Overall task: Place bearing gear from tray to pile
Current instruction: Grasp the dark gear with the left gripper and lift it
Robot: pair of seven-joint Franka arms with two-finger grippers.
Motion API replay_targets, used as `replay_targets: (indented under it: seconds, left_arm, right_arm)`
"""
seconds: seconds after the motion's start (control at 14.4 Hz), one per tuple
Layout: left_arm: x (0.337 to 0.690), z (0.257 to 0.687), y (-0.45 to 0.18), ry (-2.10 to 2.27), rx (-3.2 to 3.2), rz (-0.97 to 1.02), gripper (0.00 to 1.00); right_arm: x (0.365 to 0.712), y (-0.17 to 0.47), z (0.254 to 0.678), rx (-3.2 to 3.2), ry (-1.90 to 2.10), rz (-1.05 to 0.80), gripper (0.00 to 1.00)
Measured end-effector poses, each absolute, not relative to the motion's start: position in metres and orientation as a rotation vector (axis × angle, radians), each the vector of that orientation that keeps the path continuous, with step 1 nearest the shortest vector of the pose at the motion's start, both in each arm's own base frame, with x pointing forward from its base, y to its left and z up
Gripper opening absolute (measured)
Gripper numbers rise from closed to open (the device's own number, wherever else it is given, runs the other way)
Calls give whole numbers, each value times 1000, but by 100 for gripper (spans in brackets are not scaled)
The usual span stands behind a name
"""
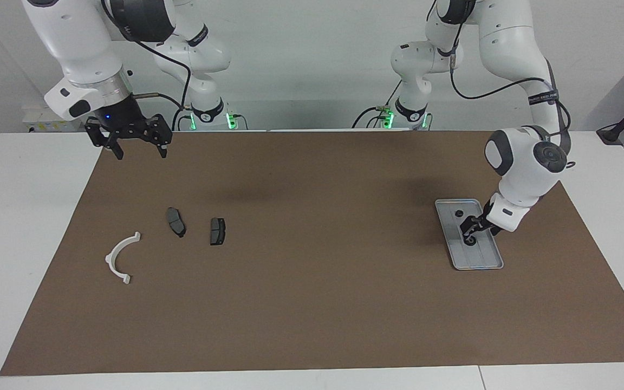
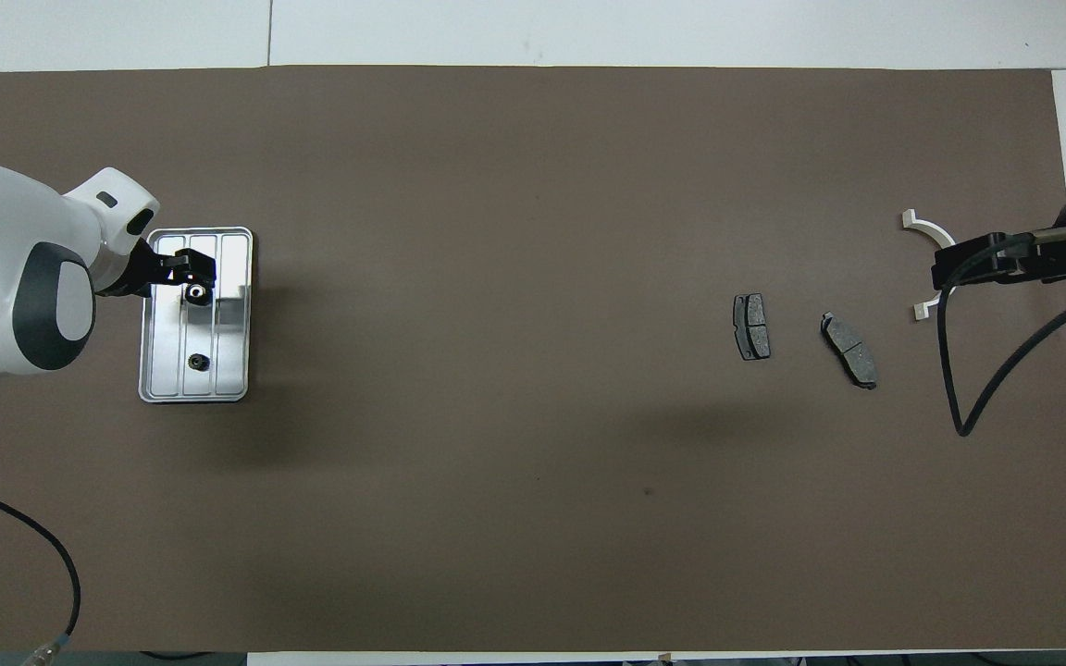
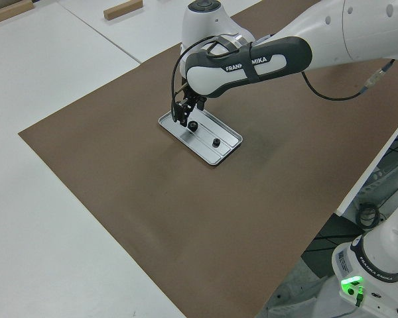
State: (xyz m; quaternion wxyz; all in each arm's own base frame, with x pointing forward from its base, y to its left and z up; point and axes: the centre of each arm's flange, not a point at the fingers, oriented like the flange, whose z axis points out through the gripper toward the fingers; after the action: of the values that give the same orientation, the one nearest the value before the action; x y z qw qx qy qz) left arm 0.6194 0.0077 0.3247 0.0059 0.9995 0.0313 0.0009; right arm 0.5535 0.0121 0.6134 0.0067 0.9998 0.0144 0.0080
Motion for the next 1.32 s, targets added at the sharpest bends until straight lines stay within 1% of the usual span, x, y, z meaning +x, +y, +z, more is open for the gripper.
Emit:
replay_targets:
  seconds: [0.07, 0.14, 0.21, 0.56, 0.62, 0.69, 1.11, 1.25, 1.32]
  left_arm:
    - [619, 323, 8, 100, 3128, -2, 90]
    - [618, 322, 9, 100, 3128, -6, 82]
    - [617, 320, 8, 100, 3128, -10, 80]
    - [611, 309, 7, 99, 3128, -6, 80]
    - [611, 308, 7, 100, 3128, -6, 73]
    - [611, 308, 5, 103, 3127, -6, 70]
    - [606, 299, 1, 111, 3126, -4, 70]
    - [606, 299, 1, 113, 3126, 0, 66]
    - [606, 299, 1, 114, 3126, 0, 56]
  right_arm:
    - [553, 12, 614, 3128, 44, 26, 100]
    - [553, 12, 615, 3128, 44, 28, 100]
    - [553, 12, 615, 3128, 44, 31, 100]
    - [552, 12, 617, 3128, 46, 35, 100]
    - [552, 13, 617, 3128, 47, 35, 100]
    - [552, 13, 617, 3128, 47, 35, 100]
    - [552, 13, 617, 3128, 48, 35, 100]
    - [552, 13, 617, 3128, 48, 35, 100]
    - [552, 13, 617, 3128, 48, 35, 100]
